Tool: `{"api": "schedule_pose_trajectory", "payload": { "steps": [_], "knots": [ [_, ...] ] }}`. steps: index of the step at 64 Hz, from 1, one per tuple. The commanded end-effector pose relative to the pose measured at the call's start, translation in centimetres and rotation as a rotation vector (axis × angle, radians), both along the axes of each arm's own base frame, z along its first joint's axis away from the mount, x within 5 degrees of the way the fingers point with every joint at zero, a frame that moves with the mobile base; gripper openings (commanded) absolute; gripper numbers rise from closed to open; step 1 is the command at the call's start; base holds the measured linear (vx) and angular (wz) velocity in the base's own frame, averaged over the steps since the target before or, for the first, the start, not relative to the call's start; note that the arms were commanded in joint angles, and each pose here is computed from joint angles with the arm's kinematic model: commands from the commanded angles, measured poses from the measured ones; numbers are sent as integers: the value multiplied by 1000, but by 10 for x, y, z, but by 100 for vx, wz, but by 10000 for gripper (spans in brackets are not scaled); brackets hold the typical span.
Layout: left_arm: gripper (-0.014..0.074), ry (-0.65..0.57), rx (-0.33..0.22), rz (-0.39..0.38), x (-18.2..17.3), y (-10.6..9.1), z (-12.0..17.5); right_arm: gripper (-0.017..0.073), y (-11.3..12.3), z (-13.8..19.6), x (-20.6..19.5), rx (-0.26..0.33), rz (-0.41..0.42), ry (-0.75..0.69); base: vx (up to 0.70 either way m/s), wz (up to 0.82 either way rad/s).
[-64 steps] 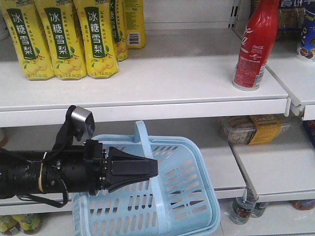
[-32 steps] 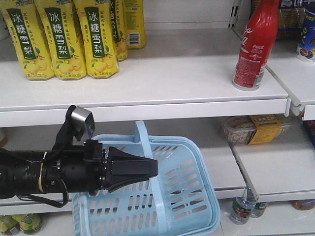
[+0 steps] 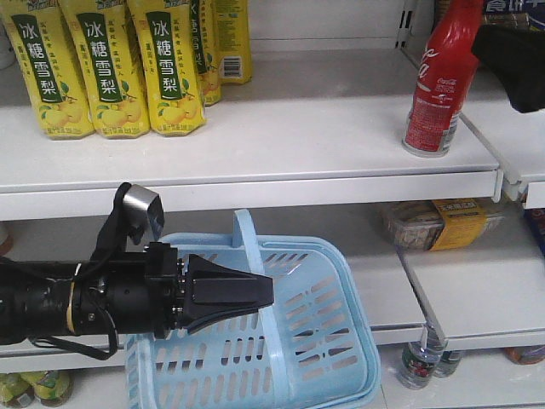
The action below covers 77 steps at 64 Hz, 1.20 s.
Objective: Place coke in basket with both arms
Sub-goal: 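Reach the open right gripper down over the red Coca-Cola bottle, then close the right gripper on the bottle cap and lift it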
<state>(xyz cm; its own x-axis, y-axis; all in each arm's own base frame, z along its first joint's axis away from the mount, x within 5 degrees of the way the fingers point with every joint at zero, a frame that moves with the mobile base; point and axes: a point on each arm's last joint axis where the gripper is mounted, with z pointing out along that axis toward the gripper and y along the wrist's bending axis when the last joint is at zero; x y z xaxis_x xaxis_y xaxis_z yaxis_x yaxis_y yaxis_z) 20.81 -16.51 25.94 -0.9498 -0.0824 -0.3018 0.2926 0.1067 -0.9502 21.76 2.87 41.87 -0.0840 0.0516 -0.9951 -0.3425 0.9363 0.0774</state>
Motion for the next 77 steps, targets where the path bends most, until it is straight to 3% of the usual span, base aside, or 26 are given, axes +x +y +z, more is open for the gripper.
{"api": "schedule_pose_trajectory", "payload": {
  "steps": [1, 23, 33, 44, 55, 64, 69, 77],
  "knots": [
    [-6, -44, -214, -129, -15, 0, 32, 595, -4, 19, 12, 12, -38, -74, 0, 0],
    [-6, -44, -214, -129, -15, 0, 32, 595, 1, 24, 55, 32, 21, -48, 0, 0],
    [-6, -44, -214, -129, -15, 0, 32, 595, 19, 24, 73, 2, 72, -50, 0, 0],
    [-6, -44, -214, -129, -15, 0, 32, 578, 27, 21, 86, 1, 2, -57, 0, 0],
    [-6, -44, -214, -129, -15, 0, 32, 416, 27, 21, 85, 3, -2, -57, 0, 0],
    [-6, -44, -214, -129, -15, 0, 32, 150, 28, 24, 80, 3, 17, -66, 0, 0],
    [-6, -44, -214, -129, -15, 0, 32, -8, 32, 29, 72, -6, 70, -74, 0, 0],
    [-6, -44, -214, -129, -15, 0, 32, -6, 43, 42, 45, 10, 229, -83, 0, 0]
  ]
}}
